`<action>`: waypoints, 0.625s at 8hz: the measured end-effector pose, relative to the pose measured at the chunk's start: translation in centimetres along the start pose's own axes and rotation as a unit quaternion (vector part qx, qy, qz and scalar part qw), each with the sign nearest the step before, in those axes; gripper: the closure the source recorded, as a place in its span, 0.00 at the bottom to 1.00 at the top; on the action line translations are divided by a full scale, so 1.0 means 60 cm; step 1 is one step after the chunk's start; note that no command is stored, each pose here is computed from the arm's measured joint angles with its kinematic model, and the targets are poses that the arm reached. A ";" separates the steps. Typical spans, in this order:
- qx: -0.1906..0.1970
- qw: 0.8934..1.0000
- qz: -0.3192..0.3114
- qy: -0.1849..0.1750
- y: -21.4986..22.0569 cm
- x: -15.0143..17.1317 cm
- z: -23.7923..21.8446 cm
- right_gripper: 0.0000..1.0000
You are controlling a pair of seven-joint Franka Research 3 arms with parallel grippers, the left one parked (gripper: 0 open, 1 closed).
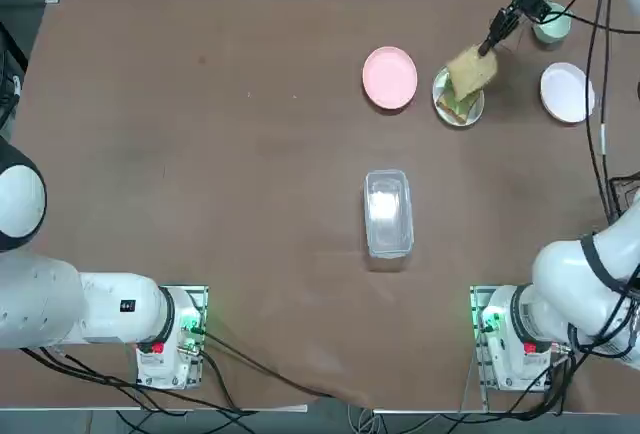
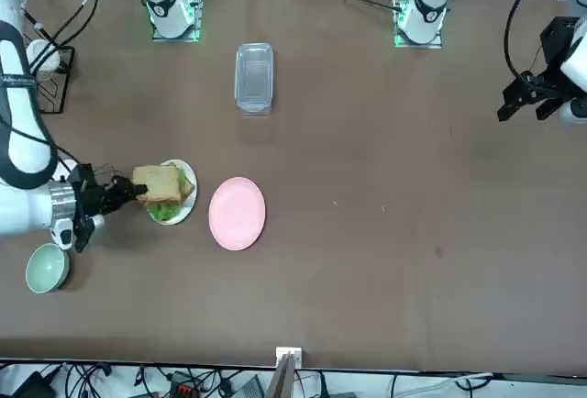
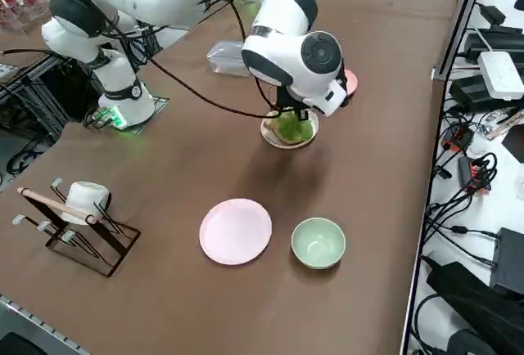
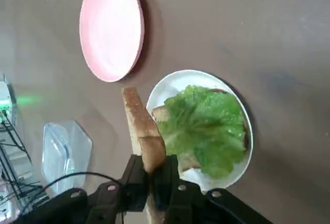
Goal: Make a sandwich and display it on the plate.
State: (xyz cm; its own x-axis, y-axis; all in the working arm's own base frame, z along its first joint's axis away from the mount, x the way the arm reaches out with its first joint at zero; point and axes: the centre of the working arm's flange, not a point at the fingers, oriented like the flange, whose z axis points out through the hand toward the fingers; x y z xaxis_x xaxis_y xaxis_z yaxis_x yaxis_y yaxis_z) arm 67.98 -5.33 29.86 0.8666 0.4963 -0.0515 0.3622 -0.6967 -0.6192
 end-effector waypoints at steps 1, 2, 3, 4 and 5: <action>-0.001 1.000 -0.009 -0.003 0.000 -0.001 -0.001 0.91; -0.013 1.000 -0.024 -0.014 0.001 0.000 0.004 0.91; -0.026 0.998 -0.041 -0.030 0.000 0.004 0.015 0.91; -0.033 0.997 -0.060 -0.042 -0.004 0.012 0.029 0.91; -0.035 0.995 -0.083 -0.053 -0.006 0.018 0.042 0.91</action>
State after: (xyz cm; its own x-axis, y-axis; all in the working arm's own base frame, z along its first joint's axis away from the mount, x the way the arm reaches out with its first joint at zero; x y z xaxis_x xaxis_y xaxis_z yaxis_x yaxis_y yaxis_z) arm 67.90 -3.20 28.05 0.7534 0.6565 -0.0372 0.5239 -0.6335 -0.5694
